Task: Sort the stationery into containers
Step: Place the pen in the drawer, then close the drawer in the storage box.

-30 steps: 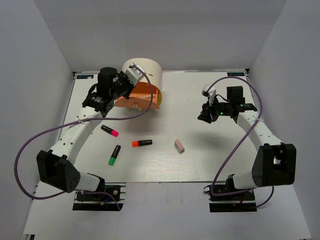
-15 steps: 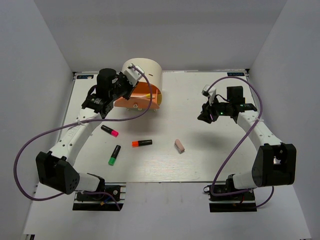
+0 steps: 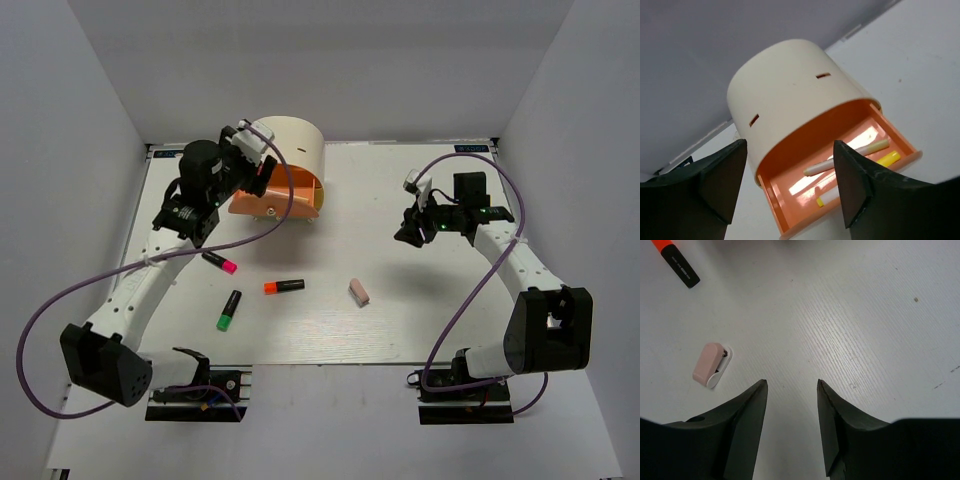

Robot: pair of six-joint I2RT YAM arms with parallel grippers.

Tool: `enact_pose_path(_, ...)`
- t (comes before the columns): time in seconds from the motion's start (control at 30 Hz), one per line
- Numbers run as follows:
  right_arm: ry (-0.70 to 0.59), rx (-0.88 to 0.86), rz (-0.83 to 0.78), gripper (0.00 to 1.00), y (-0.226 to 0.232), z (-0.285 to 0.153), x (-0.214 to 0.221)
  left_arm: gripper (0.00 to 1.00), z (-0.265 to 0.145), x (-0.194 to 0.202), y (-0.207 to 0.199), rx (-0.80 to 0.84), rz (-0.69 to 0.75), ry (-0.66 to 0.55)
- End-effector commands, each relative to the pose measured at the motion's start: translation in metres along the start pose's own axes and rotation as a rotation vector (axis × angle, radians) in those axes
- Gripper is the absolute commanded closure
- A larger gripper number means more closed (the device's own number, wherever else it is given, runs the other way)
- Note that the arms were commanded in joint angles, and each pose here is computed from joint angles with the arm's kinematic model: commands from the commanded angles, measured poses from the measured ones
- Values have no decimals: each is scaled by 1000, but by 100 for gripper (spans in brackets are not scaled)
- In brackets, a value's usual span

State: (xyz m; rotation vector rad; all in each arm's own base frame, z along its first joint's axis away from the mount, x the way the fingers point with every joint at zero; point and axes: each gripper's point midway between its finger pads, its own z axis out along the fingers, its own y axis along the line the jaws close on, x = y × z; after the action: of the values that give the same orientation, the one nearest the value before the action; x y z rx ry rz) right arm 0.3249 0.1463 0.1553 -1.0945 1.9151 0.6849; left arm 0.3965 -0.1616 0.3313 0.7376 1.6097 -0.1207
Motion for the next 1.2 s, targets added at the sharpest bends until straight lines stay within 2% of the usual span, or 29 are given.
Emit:
enact_pose_path(0.0, -48, -25, -56, 50, 0, -1, -21, 19, -33, -57, 32, -150, -102, -153)
enact_pose_path(0.03, -49, -29, -58, 51, -2, 0, -23, 16, -38, -62, 33, -160, -156, -165)
enact_pose_path(0.07, -52, -33, -66, 56, -3, 0, -24, 10, -41, -61, 30, -155, -191, -160)
enact_pose_path(0.1, -61, -44, -76, 62, -2, -1, -29, 9, -49, -64, 30, -166, -258, -170)
enact_pose_path(0.13, -57, -58, -71, 70, -1, 2, -27, 9, -53, -64, 28, -162, -294, -167)
enact_pose_path(0.17, -77, -77, -99, 78, 1, 2, -36, 3, -57, -60, 23, -154, -341, -147)
enact_pose_path(0.2, -88, -101, -111, 91, 4, 2, -42, 0, -61, -58, 22, -160, -381, -136)
enact_pose_path(0.27, -138, -162, -187, 98, 14, 3, -65, 0, -71, -41, 8, -132, -473, -77)
enact_pose_path(0.37, -154, -245, -239, 97, 31, 11, -75, 8, -84, -22, -19, -58, -539, -24)
enact_pose_path(0.4, -180, -263, -319, 92, 37, 13, -95, 21, -88, -15, -25, -46, -553, -10)
enact_pose_path(0.43, -176, -289, -320, 89, 43, 15, -97, 26, -91, -10, -30, -33, -573, 3)
enact_pose_path(0.47, -187, -303, -344, 87, 43, 20, -109, 35, -97, -1, -38, -23, -613, 15)
enact_pose_path(0.6, -170, -349, -346, 82, 52, 37, -119, 55, -103, 21, -62, 31, -687, 55)
enact_pose_path(0.73, -155, -354, -323, 79, 56, 44, -119, 54, -95, 49, -83, 74, -763, 96)
enact_pose_path(0.8, -157, -361, -334, 79, 62, 43, -121, 54, -89, 47, -85, 84, -803, 58)
enact_pose_path(0.87, -148, -358, -350, 79, 67, 45, -123, 54, -80, 60, -88, 82, -838, 76)
enact_pose_path(1.0, -143, -351, -355, 79, 74, 43, -126, 58, -53, 78, -91, 79, -858, 121)
enact_pose_path(1.17, -143, -344, -347, 79, 81, 40, -121, 58, -34, 86, -93, 88, -864, 151)
